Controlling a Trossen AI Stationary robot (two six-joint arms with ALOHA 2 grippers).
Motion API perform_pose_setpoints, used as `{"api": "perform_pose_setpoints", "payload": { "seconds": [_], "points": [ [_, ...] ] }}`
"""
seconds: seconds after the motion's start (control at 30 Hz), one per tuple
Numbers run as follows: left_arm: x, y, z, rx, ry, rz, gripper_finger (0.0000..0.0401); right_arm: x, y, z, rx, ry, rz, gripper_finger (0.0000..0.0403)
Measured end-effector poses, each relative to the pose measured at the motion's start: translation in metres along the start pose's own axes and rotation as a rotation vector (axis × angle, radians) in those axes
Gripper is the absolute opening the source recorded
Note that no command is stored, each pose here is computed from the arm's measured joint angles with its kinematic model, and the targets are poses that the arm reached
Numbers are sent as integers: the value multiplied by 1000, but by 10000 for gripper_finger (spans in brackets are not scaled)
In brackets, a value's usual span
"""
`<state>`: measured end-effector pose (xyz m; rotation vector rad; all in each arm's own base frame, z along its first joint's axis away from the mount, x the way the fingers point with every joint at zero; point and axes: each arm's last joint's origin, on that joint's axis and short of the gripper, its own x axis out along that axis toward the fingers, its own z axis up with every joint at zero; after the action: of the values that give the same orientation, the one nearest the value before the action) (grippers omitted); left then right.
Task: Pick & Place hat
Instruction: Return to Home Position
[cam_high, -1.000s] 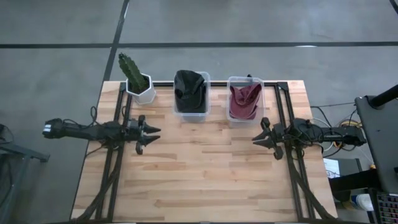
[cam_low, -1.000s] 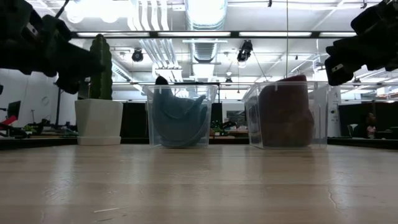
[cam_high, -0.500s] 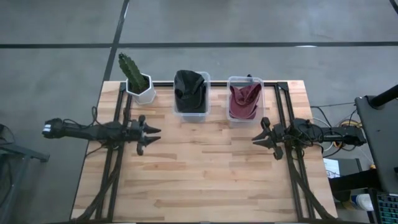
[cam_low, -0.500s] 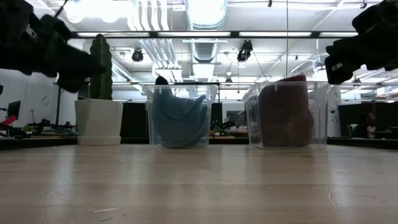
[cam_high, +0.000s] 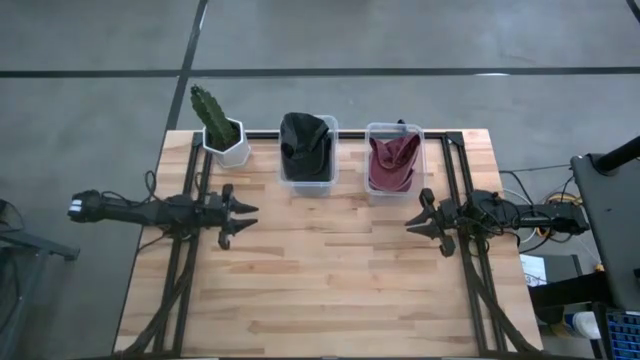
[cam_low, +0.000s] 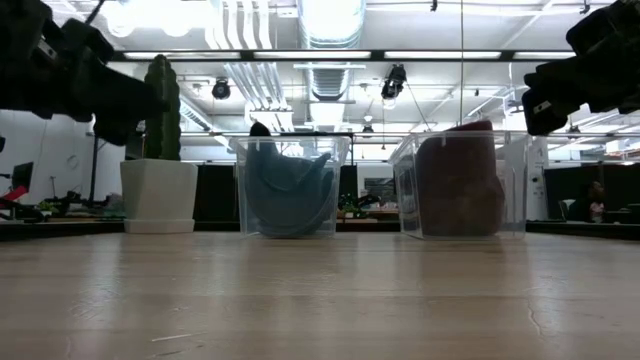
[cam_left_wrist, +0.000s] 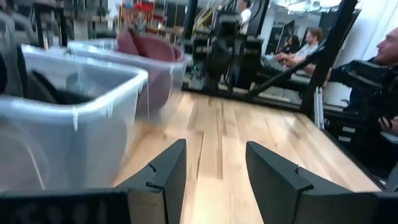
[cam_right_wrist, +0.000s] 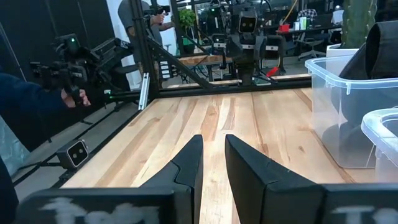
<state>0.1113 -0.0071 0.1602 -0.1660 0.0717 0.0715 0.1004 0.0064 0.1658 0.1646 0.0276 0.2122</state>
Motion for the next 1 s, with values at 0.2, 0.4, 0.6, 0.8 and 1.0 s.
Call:
{"api": "perform_pose_setpoints", "payload": {
  "seconds": [0.2,0.4,0.6,0.8,1.0],
  "points": [
    [0,1,-6,-50,57,11,158,0,0,0,14,-1,-2,63],
    [0,1,-6,-50,61,12,158,0,0,0,15,-1,-2,63],
    [0,1,-5,-51,57,12,158,0,0,0,16,-1,-2,63],
    [0,1,-5,-51,57,12,158,0,0,0,17,-1,-2,63],
    [0,1,-5,-52,57,12,158,0,0,0,18,-2,-1,63]
  ]
}}
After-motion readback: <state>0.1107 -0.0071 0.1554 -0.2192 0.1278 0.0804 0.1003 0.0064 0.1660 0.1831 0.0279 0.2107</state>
